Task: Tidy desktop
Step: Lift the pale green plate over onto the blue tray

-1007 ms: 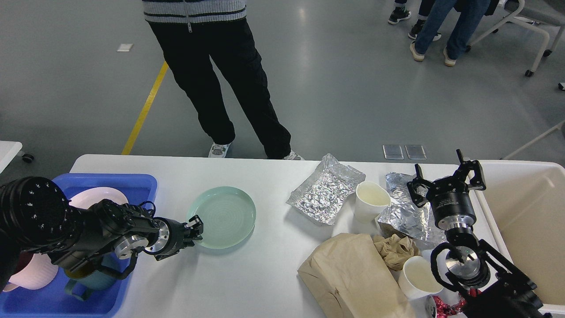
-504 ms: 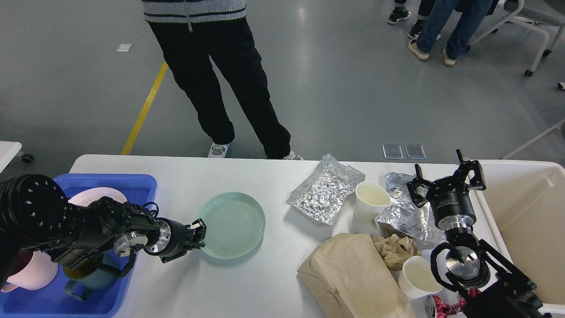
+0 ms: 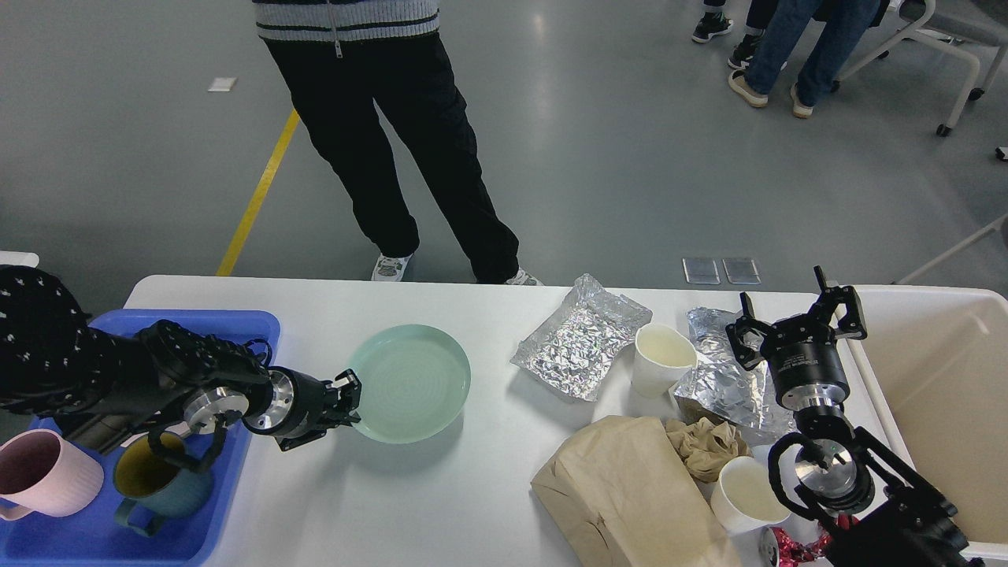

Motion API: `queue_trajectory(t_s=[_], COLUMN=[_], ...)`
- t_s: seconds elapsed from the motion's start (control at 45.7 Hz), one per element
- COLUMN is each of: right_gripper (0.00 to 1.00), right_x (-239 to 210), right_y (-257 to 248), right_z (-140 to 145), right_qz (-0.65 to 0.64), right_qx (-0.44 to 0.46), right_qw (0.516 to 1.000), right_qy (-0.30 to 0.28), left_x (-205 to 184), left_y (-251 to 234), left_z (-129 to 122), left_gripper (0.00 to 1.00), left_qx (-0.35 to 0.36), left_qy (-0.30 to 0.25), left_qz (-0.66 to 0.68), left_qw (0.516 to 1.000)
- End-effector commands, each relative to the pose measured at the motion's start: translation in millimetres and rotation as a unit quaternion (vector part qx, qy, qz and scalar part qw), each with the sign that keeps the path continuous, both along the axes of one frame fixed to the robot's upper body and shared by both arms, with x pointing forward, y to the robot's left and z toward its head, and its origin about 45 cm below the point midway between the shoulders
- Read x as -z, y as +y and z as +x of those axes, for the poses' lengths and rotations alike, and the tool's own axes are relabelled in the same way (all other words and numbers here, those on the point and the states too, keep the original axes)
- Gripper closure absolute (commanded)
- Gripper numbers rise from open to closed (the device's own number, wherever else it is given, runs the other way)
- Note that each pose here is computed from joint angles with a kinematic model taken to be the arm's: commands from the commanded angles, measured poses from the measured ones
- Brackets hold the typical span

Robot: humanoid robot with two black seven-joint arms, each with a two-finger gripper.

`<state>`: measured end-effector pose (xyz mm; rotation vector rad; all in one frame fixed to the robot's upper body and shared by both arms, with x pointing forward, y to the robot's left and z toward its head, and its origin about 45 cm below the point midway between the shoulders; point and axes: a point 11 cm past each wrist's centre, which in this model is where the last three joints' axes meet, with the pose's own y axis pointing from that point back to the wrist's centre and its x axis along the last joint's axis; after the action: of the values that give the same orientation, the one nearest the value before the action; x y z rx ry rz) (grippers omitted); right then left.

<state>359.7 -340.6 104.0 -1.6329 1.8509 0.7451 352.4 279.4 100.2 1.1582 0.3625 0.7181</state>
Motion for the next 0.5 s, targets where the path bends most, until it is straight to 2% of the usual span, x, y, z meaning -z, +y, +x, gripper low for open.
queue_trajectory(t_s=[0.0, 0.109, 0.263, 0.482], right_gripper=[0.00, 0.00, 0.00, 0.00], right_x=[0, 0, 0, 0], right_y=[0, 0, 0, -1], right_z=[0, 0, 0, 0], right_qz=[0.000, 0.000, 0.000, -0.001], right_qx=[0.000, 0.000, 0.000, 0.000], right_qw=[1.000, 1.000, 1.000, 1.000], right_qy=[0.000, 0.000, 0.000, 0.000], left_x=[-32, -66, -105, -176], left_y=[7, 7, 14, 10], left_z=[2, 6, 0, -8], left_gripper=[1.00, 1.00, 1.00, 1.00], left_qx=[0.003, 0.026, 0.044, 0.071], left_qy=[0.009, 0.028, 0.042, 0.027], left_qz=[-0.011, -0.030, -0.008, 0.044], left_qw=[1.000, 0.999, 0.998, 0.996])
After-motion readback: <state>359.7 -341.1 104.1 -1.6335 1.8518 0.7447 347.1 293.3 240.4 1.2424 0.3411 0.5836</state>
